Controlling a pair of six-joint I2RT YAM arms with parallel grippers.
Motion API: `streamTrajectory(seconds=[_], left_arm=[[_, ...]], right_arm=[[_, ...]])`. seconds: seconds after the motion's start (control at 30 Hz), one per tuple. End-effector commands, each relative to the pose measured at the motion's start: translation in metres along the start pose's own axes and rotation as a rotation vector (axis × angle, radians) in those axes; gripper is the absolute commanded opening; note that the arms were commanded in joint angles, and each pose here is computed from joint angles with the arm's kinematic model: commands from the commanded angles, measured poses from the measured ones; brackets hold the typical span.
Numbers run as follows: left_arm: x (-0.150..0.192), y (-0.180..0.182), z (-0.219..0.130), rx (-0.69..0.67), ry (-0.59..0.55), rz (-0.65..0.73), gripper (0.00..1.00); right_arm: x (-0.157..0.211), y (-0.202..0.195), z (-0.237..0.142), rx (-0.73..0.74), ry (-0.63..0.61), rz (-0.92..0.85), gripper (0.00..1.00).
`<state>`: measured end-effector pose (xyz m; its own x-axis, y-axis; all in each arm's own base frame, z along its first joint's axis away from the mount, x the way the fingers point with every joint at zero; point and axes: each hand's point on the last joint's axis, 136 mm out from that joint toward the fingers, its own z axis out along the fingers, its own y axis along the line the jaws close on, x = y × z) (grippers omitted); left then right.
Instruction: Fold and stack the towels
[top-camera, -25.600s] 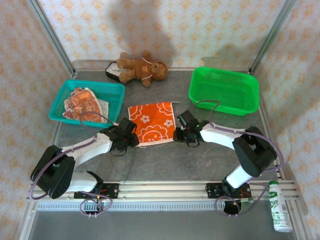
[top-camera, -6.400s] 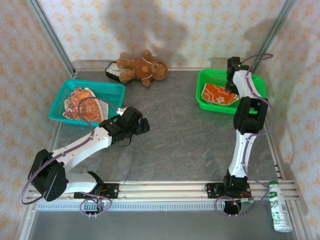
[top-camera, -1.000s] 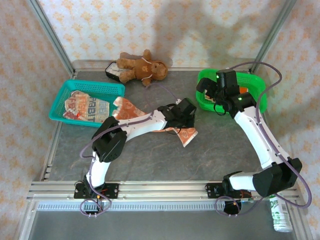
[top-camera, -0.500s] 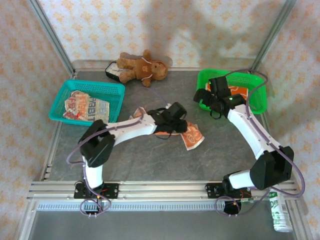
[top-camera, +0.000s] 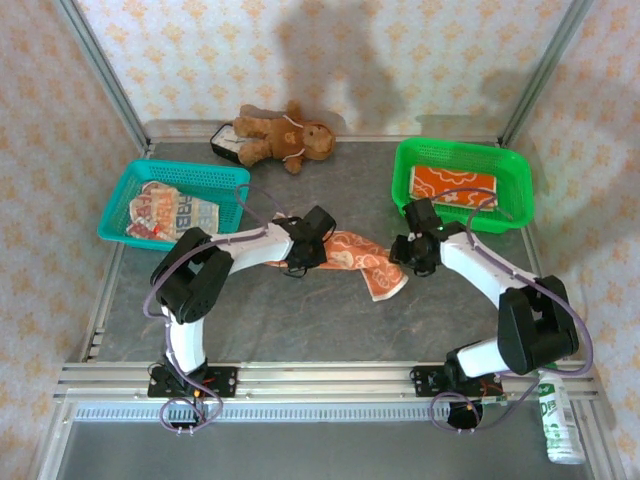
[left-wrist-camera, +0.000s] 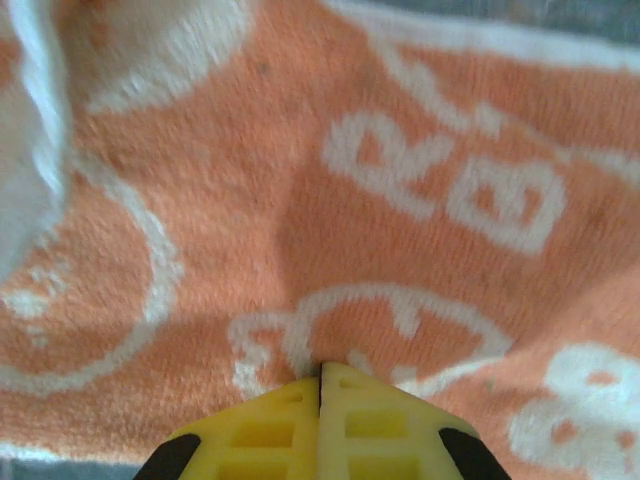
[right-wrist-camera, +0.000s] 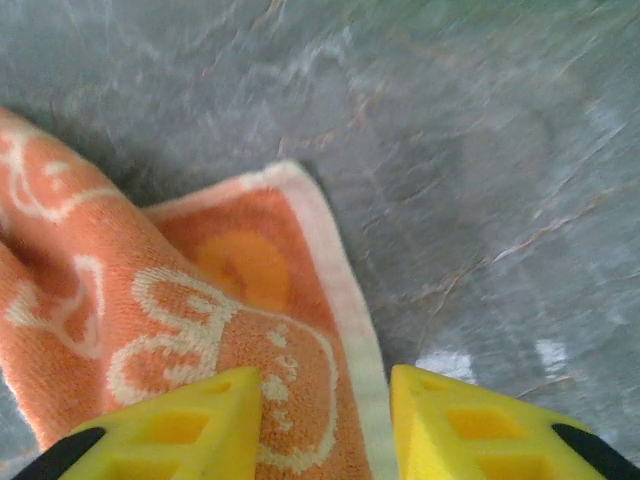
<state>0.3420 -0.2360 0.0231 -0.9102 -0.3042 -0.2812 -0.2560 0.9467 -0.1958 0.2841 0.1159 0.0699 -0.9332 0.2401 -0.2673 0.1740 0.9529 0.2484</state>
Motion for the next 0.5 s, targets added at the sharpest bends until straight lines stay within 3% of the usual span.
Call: streamTrajectory(seconds=[0.0,0.3,0.47], left_arm=[[-0.021,0.041,0.014,-0.144,-0.005,-0.007,0.05],[-0.109,0.044,0.011,-0.217,-0.080,0.060,0.05],[-0.144,0.037,-0.018,-0.225,-0.141,0.100,0.09]], right_arm=[[0.003,0.020,0.003,-0.040,-0.028,-0.046,0.37],[0.028,0.062,0.018,-0.056,-0.017,-0.125,0.36],[0.026,0.074,0.015,-0.045,-0.025,-0.149,0.36]])
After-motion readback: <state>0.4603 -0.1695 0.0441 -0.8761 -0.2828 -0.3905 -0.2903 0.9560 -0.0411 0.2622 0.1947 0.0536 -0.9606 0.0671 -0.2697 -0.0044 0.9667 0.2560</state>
